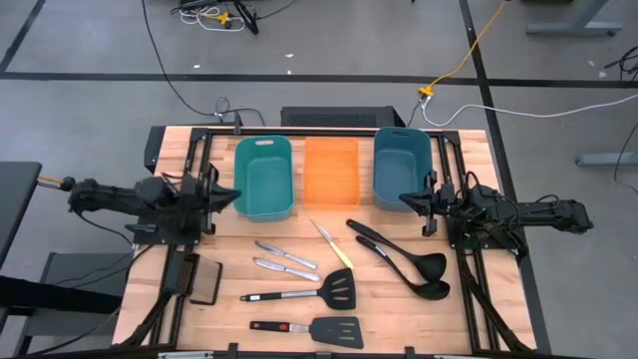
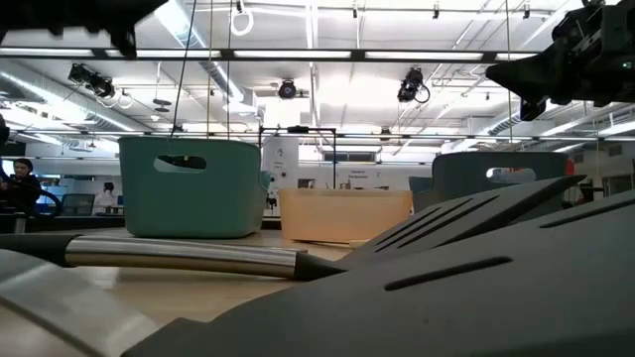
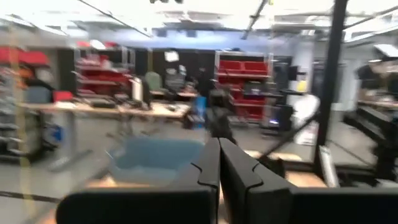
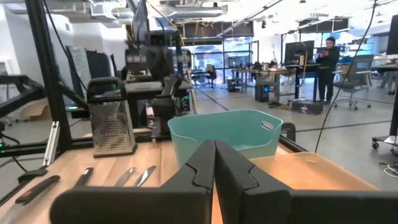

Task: Pick & Place Kitchen Items
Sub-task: Put the gray spatula into the green bin

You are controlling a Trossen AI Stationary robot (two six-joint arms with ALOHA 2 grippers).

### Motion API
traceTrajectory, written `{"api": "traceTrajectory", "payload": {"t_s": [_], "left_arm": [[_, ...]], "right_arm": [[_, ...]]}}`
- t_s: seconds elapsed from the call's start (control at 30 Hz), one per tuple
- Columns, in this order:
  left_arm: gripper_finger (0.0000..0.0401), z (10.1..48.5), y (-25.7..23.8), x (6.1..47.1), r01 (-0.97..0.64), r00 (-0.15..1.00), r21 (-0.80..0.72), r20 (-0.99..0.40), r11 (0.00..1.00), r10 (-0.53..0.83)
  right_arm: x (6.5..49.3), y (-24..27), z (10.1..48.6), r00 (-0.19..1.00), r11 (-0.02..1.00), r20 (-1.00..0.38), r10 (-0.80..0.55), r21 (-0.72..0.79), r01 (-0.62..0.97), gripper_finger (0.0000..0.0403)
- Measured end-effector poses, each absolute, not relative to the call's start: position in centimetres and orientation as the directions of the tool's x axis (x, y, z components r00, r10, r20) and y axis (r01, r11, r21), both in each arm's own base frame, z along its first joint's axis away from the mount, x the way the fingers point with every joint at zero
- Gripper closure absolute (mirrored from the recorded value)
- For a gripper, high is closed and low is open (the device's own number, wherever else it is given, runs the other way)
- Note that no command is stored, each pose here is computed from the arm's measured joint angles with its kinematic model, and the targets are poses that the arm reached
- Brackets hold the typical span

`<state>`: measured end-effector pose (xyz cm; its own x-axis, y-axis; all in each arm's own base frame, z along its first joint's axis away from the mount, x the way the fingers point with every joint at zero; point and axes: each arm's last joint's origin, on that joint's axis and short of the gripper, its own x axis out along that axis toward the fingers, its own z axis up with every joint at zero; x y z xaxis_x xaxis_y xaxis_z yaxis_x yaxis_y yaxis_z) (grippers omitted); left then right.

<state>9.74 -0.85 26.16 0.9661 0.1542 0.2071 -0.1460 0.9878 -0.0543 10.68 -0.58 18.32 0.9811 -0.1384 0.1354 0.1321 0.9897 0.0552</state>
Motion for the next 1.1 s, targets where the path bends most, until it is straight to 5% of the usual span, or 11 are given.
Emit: {"api": "traceTrajectory", "payload": {"t_s": [0.2,0.37,0.6,1.1], "left_arm": [[0.0397,33.0,-2.0,13.0,-0.241,0.97,0.106,0.011,0.965,0.242],[0.0397,35.5,-4.5,18.2,-0.183,0.925,0.177,-0.302,0.967,0.231],[0.0377,33.5,-10.5,24.1,-0.081,0.731,0.194,-0.655,0.978,0.191],[0.023,27.8,-21.3,27.5,0.028,0.531,-0.128,-0.838,0.991,-0.123]], "right_arm": [[10.7,-0.6,18.3,0.982,0.99,0.131,-0.138,0.048,0.133,0.0392],[10.7,-0.6,18.3,0.982,0.99,0.131,-0.138,0.048,0.133,0.0392],[10.7,-0.6,18.2,0.981,0.989,0.128,-0.145,0.049,0.14,0.0392],[10.7,-0.7,18.3,0.972,0.98,0.133,-0.194,0.06,0.187,0.0392]]}}
